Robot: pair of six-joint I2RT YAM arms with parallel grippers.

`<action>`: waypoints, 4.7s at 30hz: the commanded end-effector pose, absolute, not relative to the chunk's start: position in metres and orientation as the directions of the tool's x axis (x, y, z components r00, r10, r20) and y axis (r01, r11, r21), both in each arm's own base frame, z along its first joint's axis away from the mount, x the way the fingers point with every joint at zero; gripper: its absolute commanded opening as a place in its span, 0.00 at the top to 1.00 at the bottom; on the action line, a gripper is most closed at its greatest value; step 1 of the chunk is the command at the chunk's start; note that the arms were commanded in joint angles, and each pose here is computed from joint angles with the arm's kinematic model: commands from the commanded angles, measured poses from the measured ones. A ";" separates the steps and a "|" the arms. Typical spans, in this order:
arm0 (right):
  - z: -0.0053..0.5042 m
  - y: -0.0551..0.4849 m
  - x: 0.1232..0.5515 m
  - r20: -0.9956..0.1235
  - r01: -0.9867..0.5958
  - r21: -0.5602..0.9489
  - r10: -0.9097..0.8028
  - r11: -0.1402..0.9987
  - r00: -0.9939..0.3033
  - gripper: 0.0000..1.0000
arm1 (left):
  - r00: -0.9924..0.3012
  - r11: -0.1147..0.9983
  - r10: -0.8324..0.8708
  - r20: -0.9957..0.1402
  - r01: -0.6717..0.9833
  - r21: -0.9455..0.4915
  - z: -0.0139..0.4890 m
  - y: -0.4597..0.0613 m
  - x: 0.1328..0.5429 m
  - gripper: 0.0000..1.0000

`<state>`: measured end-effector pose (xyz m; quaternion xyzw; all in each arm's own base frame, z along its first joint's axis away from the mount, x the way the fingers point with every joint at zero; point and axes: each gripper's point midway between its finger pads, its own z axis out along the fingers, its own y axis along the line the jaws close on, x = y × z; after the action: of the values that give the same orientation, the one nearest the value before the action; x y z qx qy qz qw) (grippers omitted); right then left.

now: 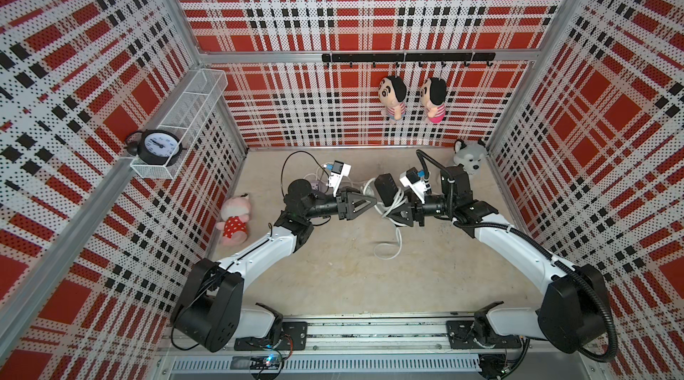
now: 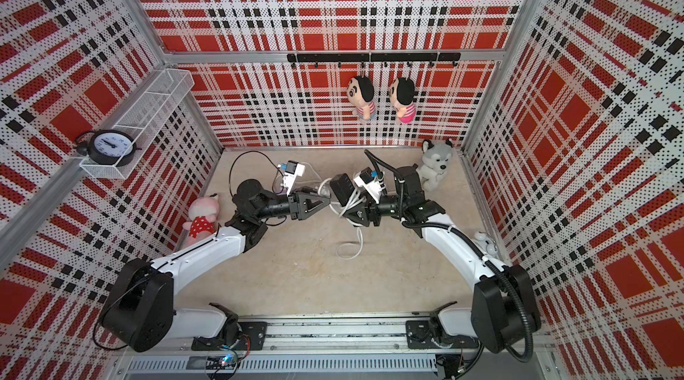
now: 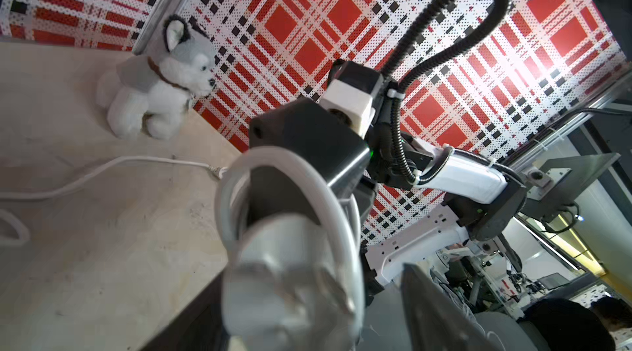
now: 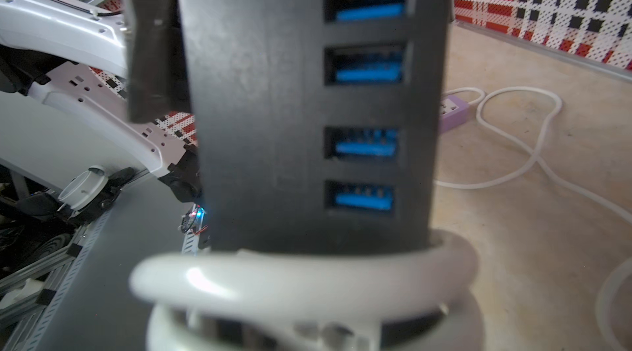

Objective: Unwrap the cord wrapped around the power strip
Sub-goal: Unwrap the power cord from the power strip.

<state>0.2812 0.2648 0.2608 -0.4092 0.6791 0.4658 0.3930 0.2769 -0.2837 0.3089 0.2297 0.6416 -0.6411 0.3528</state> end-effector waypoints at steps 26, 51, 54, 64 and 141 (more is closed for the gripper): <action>0.296 0.255 0.301 -0.961 -0.843 0.201 -0.067 0.498 -0.269 0.92 | -0.573 0.480 -0.405 -0.712 0.530 -0.699 0.304 -0.284 0.315 0.70; 0.294 0.259 0.299 -0.958 -0.840 0.195 -0.087 0.506 -0.275 0.92 | -0.655 0.363 -0.359 -0.665 0.558 -0.746 0.297 -0.321 0.310 0.64; 0.292 0.260 0.300 -0.956 -0.836 0.196 -0.091 0.513 -0.279 0.92 | -0.660 0.358 -0.358 -0.660 0.556 -0.750 0.297 -0.322 0.310 0.73; 0.284 0.258 0.313 -0.940 -0.771 0.196 -0.109 0.606 -0.325 0.93 | -0.707 0.281 -0.270 -0.653 0.591 -0.756 0.294 -0.331 0.296 1.00; 0.260 0.201 0.365 -0.846 -0.480 0.268 -0.034 0.835 -0.532 0.94 | -0.721 -0.141 -0.168 -0.672 0.692 -0.708 0.317 -0.289 0.246 1.00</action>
<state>0.3357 0.2362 0.2412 -0.2260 0.8366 0.2923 0.4045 0.2751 -0.2974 0.2901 0.1380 0.6209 -0.7244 0.2658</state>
